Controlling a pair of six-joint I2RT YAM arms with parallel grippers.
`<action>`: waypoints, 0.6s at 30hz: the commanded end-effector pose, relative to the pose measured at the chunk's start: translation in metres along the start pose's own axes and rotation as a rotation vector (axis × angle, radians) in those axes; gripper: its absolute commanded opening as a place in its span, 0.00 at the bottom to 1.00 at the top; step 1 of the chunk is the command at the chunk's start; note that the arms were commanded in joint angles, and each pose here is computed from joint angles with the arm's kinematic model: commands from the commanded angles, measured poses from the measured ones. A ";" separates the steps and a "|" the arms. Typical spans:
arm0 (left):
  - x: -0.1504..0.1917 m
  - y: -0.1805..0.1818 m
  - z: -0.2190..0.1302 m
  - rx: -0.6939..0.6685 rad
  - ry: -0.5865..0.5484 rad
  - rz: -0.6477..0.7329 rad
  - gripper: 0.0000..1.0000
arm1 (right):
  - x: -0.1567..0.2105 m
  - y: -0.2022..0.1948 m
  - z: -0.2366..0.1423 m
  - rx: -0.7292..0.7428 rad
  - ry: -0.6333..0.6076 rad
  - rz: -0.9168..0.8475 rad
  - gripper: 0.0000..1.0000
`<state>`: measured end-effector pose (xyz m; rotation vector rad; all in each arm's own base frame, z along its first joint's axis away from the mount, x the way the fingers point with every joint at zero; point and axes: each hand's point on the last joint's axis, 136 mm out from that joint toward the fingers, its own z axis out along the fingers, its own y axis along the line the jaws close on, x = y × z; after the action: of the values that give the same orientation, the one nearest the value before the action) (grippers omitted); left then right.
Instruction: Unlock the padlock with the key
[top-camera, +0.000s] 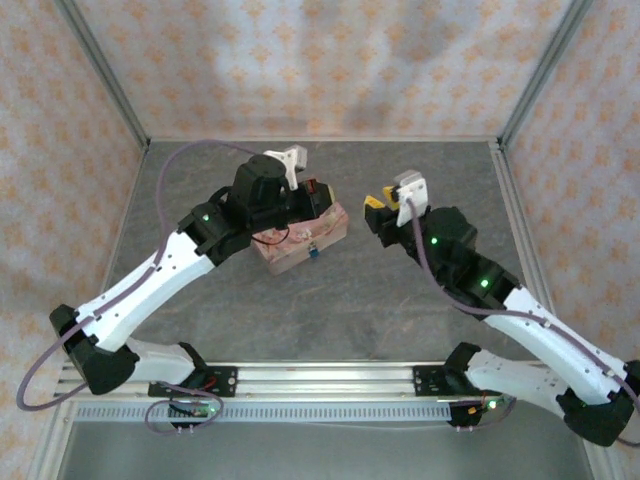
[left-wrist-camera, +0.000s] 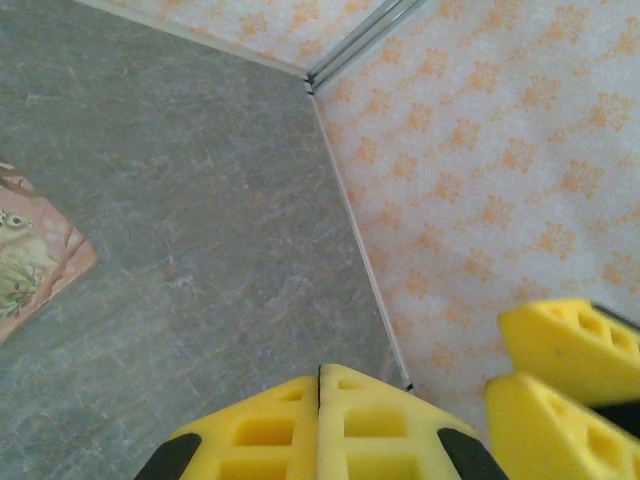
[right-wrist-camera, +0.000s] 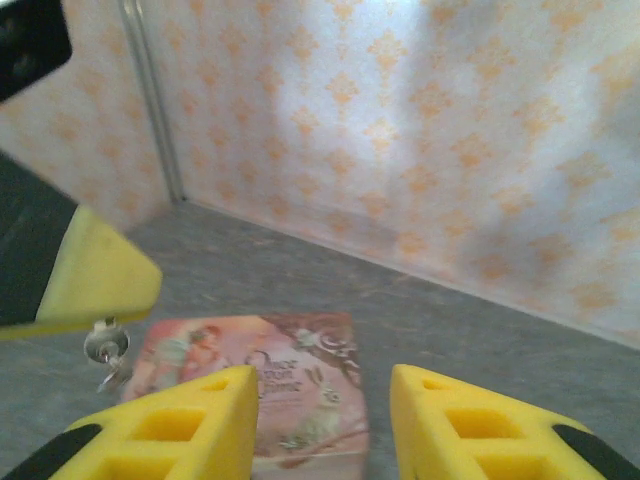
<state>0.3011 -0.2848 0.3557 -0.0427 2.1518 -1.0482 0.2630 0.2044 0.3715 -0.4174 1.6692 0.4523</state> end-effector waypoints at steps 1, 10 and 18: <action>-0.013 -0.007 -0.006 0.050 -0.083 0.068 0.00 | 0.007 0.029 0.006 -0.265 0.051 0.296 0.45; -0.020 -0.026 -0.019 0.185 -0.168 0.087 0.00 | -0.026 0.038 0.017 -0.681 -0.124 0.764 0.59; -0.029 -0.043 -0.025 0.264 -0.200 0.059 0.00 | -0.034 0.045 0.019 -0.883 -0.201 0.921 0.64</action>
<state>0.2990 -0.2872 0.3890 0.0305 1.8978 -1.1652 0.2905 0.2583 0.3501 -0.0744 1.5619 1.6780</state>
